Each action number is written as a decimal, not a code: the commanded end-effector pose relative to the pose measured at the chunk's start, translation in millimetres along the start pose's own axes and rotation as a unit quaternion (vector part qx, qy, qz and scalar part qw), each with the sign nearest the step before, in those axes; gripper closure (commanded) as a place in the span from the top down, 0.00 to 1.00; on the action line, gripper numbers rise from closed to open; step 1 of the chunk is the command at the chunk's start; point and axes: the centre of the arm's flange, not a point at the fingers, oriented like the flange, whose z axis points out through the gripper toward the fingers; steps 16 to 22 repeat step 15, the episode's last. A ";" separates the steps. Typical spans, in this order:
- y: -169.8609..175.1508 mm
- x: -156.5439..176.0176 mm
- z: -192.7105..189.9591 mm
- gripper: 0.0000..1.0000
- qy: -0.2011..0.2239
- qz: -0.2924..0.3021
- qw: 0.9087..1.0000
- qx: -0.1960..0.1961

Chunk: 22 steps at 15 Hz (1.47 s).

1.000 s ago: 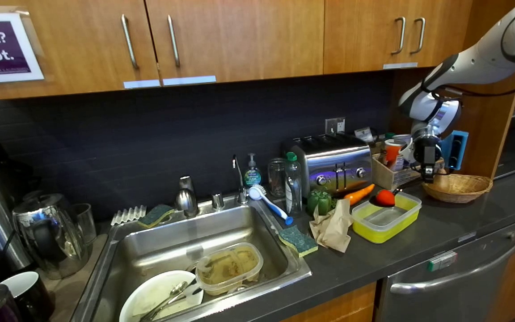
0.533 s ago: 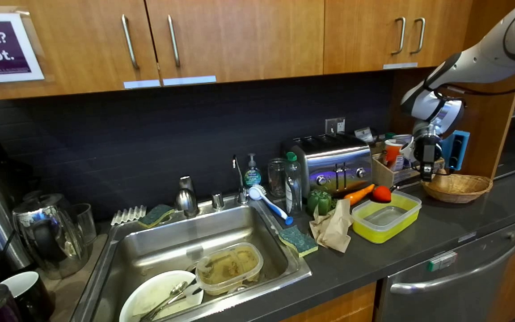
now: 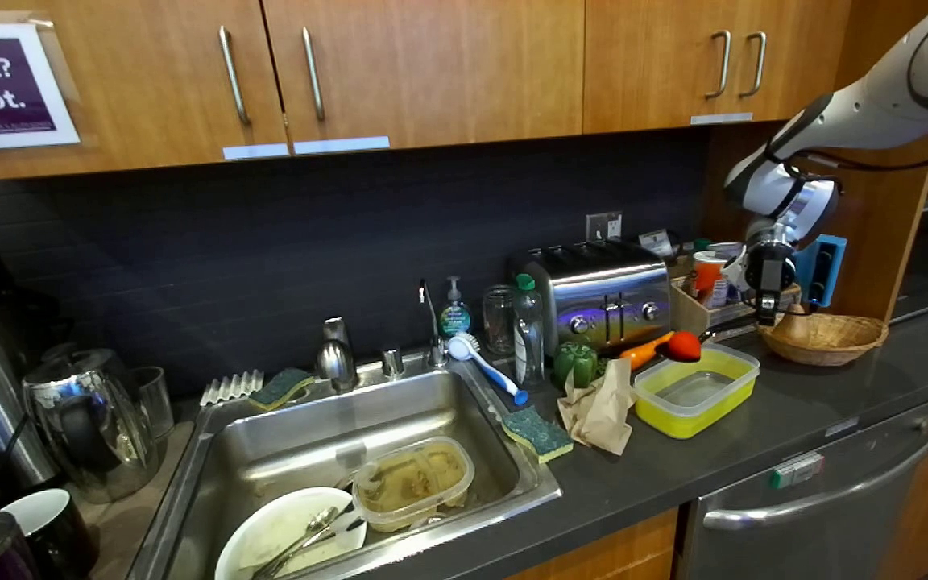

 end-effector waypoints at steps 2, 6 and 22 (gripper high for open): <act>-11.5 -3.5 1.5 0.01 0.021 -0.001 1.000 -0.012; 2.4 1.1 -1.5 0.05 0.009 -0.001 1.000 -0.004; 4.2 1.0 -0.7 0.05 0.008 0.000 1.000 -0.002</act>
